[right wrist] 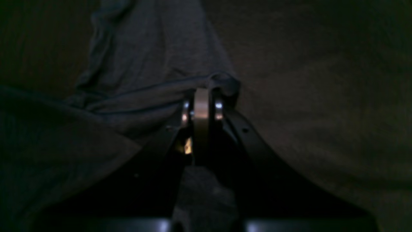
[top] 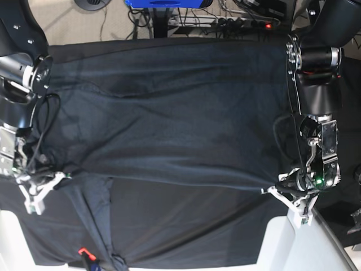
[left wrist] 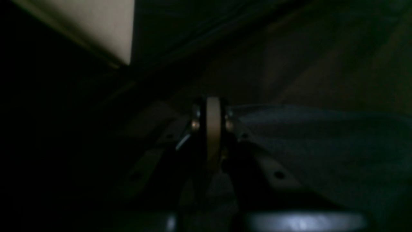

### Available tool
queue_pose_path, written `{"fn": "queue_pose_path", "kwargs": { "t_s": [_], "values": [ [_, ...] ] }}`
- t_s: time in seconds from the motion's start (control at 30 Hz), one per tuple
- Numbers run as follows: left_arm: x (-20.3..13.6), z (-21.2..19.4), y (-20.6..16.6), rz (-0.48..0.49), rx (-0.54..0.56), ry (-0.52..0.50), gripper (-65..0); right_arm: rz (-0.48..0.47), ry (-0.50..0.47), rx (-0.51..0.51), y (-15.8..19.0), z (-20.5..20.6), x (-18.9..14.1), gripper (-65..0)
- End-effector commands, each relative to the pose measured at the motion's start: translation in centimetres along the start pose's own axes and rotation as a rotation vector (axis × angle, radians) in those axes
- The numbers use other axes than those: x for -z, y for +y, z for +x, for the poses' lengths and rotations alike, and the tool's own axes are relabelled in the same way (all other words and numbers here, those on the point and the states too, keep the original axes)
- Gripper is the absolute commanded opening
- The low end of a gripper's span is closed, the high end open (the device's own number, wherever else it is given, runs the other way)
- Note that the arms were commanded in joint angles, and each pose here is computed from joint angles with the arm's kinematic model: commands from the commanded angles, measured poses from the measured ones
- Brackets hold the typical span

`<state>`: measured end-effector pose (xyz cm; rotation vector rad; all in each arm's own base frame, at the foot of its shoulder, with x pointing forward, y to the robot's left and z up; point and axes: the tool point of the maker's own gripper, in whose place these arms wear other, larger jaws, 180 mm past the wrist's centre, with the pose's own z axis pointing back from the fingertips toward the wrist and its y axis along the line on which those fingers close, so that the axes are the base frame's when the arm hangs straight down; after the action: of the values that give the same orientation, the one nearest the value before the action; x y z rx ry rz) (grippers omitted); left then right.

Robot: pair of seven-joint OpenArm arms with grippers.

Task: Fold the T-shirt properly
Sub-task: 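Lay the lifted fabric over the shirt body with both grippers, then drag the held fold edge with both grippers back toward the collar side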

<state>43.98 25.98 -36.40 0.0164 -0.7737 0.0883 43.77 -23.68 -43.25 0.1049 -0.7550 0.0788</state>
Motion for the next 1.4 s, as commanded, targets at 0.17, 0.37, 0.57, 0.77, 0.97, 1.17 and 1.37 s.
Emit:
{"fn": "queue_pose_path", "kwargs": {
  "t_s": [0.17, 0.37, 0.57, 0.77, 0.97, 1.17, 1.37],
  "values": [
    [-0.6, 1.6, 0.5, 0.009, 0.007, -0.050, -65.0, -0.018, -0.084, 0.019, -1.1, 3.1, -0.6, -64.2],
    [-0.5, 0.4, 0.6, 0.010, 0.009, -0.030, -65.0, -0.025, -0.064, 0.018, -1.5, 2.0, -0.7, -64.2],
    [-1.3, -0.7, 0.0, 0.004, 0.030, -0.011, -65.0, -0.026, -0.023, 0.012, -1.4, 0.0, -0.5, -64.2],
    [-2.6, -2.2, -0.5, 0.001, 0.063, 0.003, -65.0, -0.045, 0.049, 0.008, -2.6, -1.8, -1.0, -64.2],
    [-3.7, -3.7, 0.2, 0.018, 0.071, 0.036, -65.0, -0.063, 0.057, -0.006, -3.8, -1.8, -1.5, -64.2],
    [-5.8, -4.0, 1.3, 0.046, 0.055, 0.019, -65.0, -0.036, 0.122, -0.057, -3.4, -3.1, -1.6, -64.2],
    [-6.2, -4.5, 1.6, 0.052, 0.061, 0.023, -65.0, -0.039, 0.104, -0.168, -2.6, -1.3, -1.8, -64.2]
  ]
}}
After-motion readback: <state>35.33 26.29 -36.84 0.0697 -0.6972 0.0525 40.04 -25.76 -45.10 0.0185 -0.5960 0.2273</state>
